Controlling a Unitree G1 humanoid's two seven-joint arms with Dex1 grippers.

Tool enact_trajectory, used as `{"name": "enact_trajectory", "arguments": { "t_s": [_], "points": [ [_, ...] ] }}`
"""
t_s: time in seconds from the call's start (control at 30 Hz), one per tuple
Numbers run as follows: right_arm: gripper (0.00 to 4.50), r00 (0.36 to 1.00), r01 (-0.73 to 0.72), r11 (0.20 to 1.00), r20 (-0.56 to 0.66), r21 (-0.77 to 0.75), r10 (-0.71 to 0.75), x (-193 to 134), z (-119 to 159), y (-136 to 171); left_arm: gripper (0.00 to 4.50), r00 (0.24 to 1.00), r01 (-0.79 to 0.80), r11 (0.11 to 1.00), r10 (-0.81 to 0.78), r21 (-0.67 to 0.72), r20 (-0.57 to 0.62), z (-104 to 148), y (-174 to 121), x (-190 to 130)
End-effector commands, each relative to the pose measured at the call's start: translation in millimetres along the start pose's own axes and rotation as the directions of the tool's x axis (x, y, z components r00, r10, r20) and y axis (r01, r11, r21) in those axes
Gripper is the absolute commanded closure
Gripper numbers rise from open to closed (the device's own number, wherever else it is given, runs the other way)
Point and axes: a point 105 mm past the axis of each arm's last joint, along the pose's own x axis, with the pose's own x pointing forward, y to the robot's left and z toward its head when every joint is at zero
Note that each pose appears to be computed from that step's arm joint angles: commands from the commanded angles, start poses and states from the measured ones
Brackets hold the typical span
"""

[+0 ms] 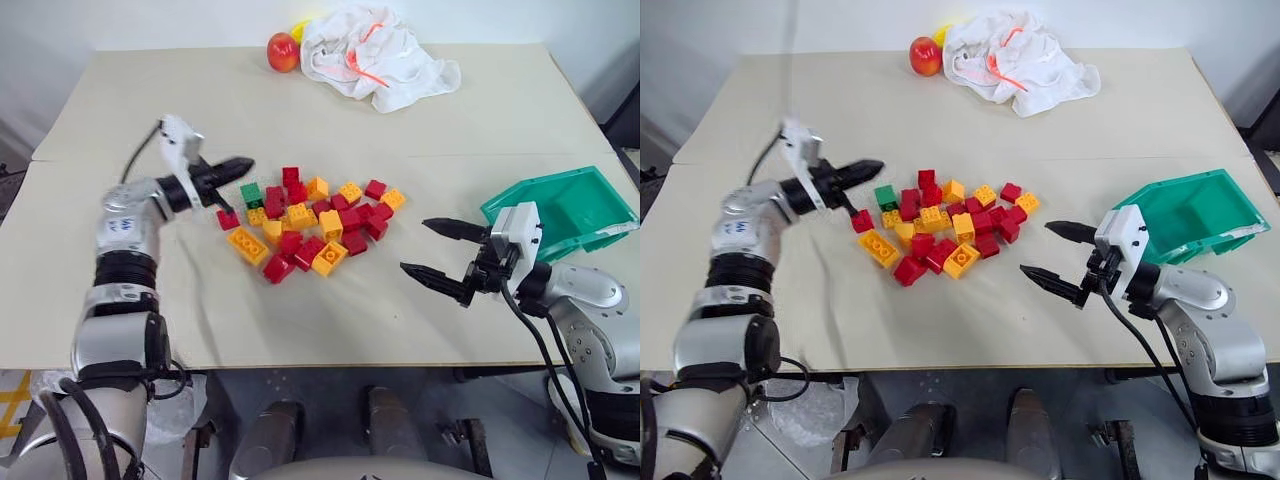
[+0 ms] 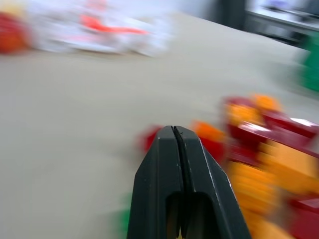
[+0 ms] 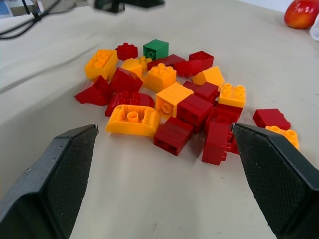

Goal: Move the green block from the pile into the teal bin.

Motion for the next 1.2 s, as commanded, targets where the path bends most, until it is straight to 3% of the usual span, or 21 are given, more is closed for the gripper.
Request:
{"name": "enact_trajectory", "arguments": {
  "t_s": [0.03, 0.33, 0.5, 0.73, 0.8, 0.97, 1.2],
  "points": [
    [0.0, 0.999, -0.049, 0.998, 0.003, -0.041, 0.049, -7, 4, 3, 4.1, 0.994, -0.072, 0.997, 0.069, -0.026, -0.081, -3, 20, -33],
    [0.0, 0.998, -0.068, 0.996, -0.019, -0.055, 0.067, -11, 1, -11, 1.46, 0.964, 0.003, 0.997, -0.023, -0.077, -0.264, -15, 17, -102],
    [0.0, 0.997, -0.073, 0.995, -0.014, -0.068, 0.072, -7, 4, -16, 0.04, 0.961, 0.083, 0.994, -0.098, -0.067, -0.257, -9, 6, -93],
    [0.0, 0.997, -0.073, 0.994, 0.001, -0.085, 0.073, -1, 8, -16, 0.04, 0.961, 0.142, 0.99, -0.138, 0.0, -0.239, -12, -4, -41],
    [0.0, 0.998, -0.064, 0.994, 0.007, -0.087, 0.065, -1, 9, -14, 0.04, 0.948, 0.141, 0.99, -0.132, 0.007, -0.291, -19, -5, -23],
    [0.0, 0.999, -0.036, 0.996, 0.024, -0.076, 0.037, -2, 9, -10, 0.04, 0.913, 0.181, 0.983, -0.178, -0.027, -0.368, -32, -15, 3],
    [0.0, 0.999, 0.003, 0.998, 0.033, -0.069, 0.0, -5, 8, -6, 0.04, 0.887, 0.129, 0.991, -0.099, 0.037, -0.451, -45, -12, 18]
  ]
}}
